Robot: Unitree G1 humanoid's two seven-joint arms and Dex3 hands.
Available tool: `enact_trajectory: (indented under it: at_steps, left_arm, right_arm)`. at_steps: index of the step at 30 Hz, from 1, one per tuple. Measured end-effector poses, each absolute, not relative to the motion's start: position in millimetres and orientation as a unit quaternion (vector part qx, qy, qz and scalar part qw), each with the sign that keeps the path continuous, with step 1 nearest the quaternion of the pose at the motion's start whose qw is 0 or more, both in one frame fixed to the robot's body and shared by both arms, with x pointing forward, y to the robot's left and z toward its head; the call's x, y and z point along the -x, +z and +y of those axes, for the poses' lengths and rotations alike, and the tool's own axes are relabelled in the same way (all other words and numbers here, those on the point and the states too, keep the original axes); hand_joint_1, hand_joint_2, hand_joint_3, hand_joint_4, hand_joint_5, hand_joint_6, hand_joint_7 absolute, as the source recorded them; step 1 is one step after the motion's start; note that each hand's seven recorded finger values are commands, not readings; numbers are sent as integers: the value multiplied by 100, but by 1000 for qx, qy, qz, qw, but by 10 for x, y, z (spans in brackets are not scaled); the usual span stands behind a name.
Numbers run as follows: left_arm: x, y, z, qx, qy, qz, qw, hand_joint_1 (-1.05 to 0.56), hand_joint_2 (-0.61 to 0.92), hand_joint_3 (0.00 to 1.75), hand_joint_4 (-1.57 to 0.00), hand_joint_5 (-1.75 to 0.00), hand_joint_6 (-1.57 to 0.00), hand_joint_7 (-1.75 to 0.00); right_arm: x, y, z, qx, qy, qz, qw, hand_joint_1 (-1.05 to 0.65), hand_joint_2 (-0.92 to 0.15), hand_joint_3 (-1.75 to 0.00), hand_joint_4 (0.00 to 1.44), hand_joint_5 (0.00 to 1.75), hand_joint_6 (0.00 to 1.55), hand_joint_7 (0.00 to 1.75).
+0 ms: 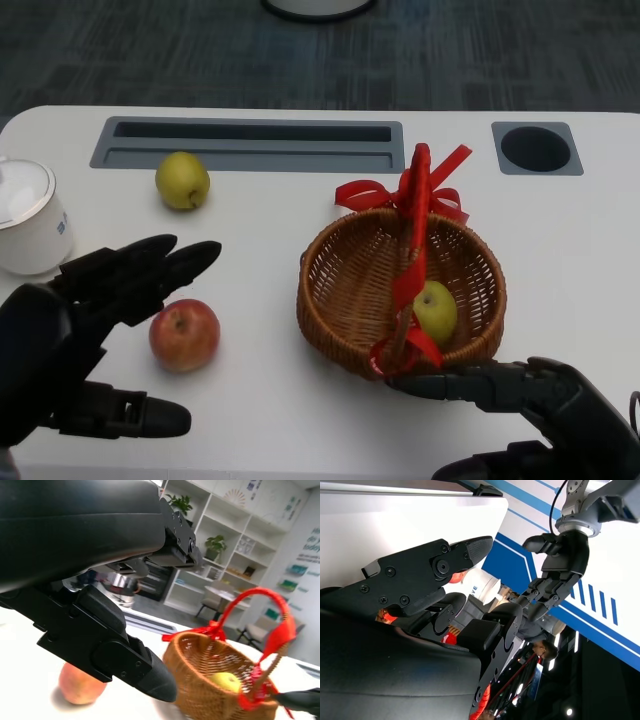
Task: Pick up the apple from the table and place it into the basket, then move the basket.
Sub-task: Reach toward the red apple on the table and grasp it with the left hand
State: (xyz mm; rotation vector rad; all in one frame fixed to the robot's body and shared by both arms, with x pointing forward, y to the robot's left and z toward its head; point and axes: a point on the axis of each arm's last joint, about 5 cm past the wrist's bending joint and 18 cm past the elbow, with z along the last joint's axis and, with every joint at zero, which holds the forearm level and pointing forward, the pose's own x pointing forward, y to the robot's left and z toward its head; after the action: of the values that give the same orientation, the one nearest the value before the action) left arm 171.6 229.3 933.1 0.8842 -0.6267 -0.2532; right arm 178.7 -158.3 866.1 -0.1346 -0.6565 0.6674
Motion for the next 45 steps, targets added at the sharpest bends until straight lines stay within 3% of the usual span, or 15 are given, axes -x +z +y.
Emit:
enact_trajectory:
  at_steps: [4,12,17,27,45]
  left_arm:
    - [-1814,9293,2308,-429,-125,-273,852,-95,69,1,-22,-1,-19,-1]
    - [-2065,9154,2246,-426,-149,-238,860,-88,63,0,-28,-2,-24,-2]
    - [-2225,9015,2181,-410,-170,-203,873,-81,61,0,-28,-1,-25,-1]
    - [-2517,8748,2058,-412,-177,-158,880,-83,66,0,-37,-3,-31,-2]
    - [-2616,8510,1963,-446,-198,-69,870,-79,65,0,-39,-1,-35,-1]
  right_arm:
    - [-1783,8660,-1584,65,321,-317,890,-32,-78,0,79,0,74,0]
    - [-1777,8659,-1583,64,321,-318,890,-32,-78,0,79,0,74,0]
    - [-1768,8656,-1584,63,320,-317,891,-33,-78,0,79,0,75,0]
    - [-1758,8666,-1584,59,317,-321,891,-32,-78,0,79,0,75,0]
    - [-1717,8678,-1592,58,316,-321,891,-32,-77,0,79,0,75,0]
